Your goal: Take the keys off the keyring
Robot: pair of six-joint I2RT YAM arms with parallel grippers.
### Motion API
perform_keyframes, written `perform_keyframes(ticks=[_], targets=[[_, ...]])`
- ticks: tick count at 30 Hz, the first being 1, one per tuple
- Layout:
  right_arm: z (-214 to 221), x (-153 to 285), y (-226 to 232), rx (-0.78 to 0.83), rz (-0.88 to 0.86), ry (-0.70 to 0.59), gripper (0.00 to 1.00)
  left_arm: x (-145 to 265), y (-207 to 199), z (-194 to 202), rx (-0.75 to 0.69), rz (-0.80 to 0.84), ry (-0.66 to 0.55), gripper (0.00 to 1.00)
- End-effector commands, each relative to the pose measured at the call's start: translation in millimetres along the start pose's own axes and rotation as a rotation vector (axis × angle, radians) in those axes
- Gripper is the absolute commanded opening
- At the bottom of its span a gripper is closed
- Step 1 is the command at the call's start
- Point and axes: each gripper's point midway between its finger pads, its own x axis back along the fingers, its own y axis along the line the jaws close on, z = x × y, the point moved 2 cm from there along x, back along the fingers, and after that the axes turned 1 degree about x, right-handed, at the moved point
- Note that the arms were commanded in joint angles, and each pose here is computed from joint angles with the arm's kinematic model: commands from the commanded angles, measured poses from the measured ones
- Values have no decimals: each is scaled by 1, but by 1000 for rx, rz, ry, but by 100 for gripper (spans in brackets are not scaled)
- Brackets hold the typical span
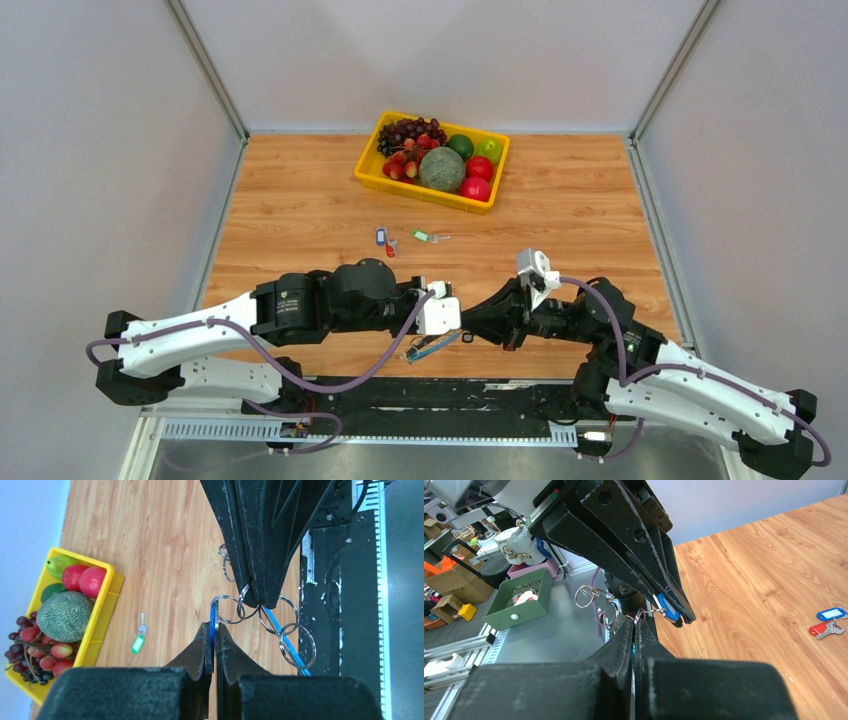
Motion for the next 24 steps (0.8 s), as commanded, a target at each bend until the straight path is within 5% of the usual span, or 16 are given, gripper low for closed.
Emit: perform_keyframes(ticks=[1,19,22,24], targets=[[3,-2,13,-59,-68,27,0,11,32,-41,-31,-140,-135,0],[17,-10,-4,-110,24,78,1,20,36,-58,-93,-146,-230,0],[20,-8,-13,-112,83,91,36,17,31,-54,-87,-126,-224,0],[17,-5,-15,-103,105,76,47,14,30,-47,-77,-128,-200,0]])
